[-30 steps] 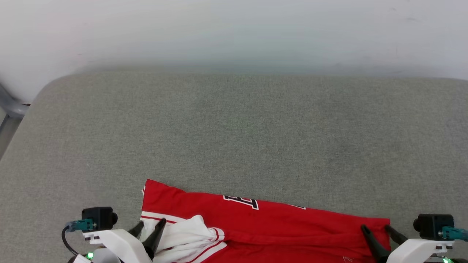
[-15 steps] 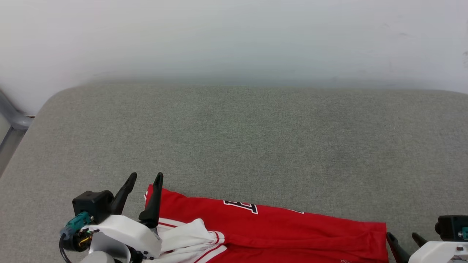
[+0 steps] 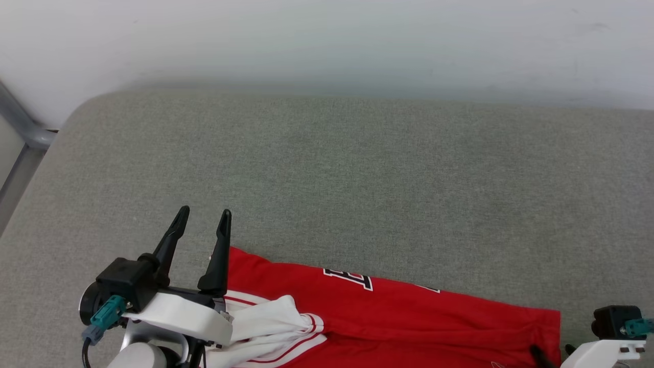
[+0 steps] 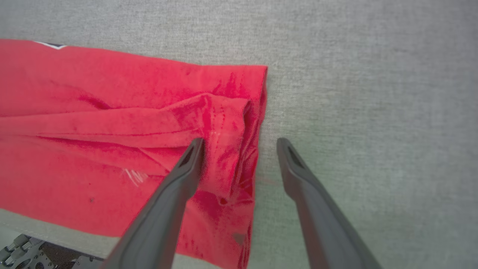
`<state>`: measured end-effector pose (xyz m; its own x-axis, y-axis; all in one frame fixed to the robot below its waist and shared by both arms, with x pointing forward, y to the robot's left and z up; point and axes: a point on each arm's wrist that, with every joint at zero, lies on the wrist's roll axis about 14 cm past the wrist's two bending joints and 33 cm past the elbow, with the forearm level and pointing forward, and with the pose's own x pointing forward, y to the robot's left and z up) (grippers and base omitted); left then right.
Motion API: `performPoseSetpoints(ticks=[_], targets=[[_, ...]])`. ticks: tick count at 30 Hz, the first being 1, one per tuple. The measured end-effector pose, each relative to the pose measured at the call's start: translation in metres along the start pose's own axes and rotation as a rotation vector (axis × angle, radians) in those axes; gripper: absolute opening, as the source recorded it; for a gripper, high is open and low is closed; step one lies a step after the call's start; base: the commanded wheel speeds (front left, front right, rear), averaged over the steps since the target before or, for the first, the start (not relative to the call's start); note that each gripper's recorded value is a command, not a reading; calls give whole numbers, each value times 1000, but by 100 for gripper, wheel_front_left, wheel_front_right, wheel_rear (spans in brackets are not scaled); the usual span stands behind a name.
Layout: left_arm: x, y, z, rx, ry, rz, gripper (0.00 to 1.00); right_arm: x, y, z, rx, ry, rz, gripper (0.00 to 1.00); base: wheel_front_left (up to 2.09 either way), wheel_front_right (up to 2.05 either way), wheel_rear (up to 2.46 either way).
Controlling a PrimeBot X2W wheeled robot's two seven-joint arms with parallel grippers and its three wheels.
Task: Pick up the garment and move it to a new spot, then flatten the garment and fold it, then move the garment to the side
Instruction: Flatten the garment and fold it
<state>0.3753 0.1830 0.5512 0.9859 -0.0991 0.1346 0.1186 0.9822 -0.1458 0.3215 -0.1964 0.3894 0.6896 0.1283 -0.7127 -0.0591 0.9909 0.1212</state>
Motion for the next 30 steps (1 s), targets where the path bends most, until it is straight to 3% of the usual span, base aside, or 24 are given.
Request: performPoseSetpoints(ticks=[7,8,9,11,21,30], targets=[[2,3,-15,-5,37,4,100,21,17,-25,33,135,56,100,0,0,0],[2,3,-18,-8,43,8,100,22,18,-26,35,146,60,94,0,0,0],[2,3,-20,-11,48,8,100,24,20,-26,39,152,66,44,0,0,0],[1,5,-22,-9,54,13,100,25,21,-25,43,151,73,0,0,0,0],[-3,0,-16,17,35,-5,100,14,21,-4,40,82,83,0,0,0,0],[-9,-12,-14,18,31,-25,100,-11,-28,13,95,14,-28,0,0,0,0]])
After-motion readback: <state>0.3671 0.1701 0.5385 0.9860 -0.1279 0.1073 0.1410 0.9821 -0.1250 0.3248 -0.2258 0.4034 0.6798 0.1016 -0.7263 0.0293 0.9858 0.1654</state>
